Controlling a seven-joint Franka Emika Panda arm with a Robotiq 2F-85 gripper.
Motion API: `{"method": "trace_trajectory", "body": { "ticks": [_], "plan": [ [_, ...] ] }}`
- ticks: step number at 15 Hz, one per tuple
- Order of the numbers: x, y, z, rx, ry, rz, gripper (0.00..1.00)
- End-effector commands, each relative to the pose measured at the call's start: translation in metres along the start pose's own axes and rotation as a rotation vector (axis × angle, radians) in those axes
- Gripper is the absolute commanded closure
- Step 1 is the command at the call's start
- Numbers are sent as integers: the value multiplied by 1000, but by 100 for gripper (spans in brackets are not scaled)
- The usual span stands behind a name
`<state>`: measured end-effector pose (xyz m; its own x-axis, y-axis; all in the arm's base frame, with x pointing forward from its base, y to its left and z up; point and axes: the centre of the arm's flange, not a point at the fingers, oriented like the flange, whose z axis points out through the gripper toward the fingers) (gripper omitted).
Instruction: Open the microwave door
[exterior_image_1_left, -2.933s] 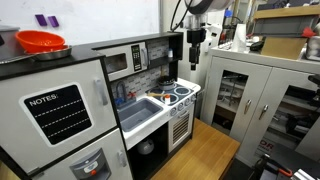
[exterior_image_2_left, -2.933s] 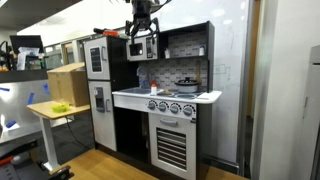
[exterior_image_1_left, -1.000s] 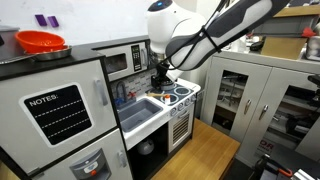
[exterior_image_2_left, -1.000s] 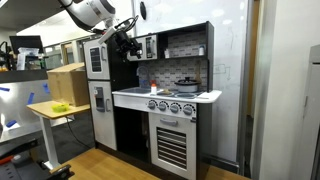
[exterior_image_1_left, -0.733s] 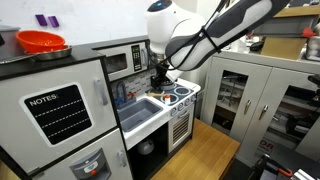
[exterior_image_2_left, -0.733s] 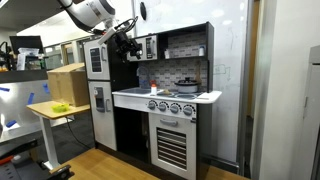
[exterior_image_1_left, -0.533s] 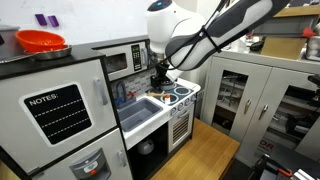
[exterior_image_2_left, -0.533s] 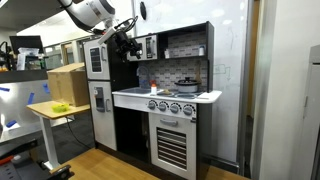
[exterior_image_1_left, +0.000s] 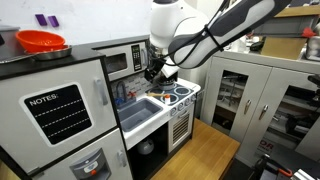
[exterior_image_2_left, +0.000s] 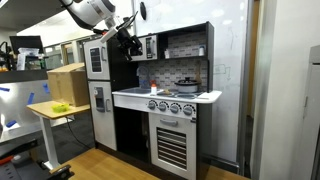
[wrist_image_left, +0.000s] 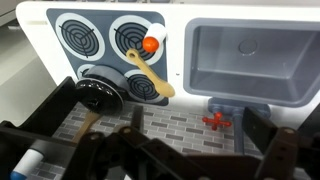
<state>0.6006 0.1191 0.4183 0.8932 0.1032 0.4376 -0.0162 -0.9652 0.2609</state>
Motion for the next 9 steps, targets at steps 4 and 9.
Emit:
{"method": "trace_trajectory", "body": {
  "ticks": [4, 9],
  "plan": [
    [-16, 32, 0, 77, 176, 65, 0],
    [-10, 49, -1, 48, 273, -5, 0]
  ]
}}
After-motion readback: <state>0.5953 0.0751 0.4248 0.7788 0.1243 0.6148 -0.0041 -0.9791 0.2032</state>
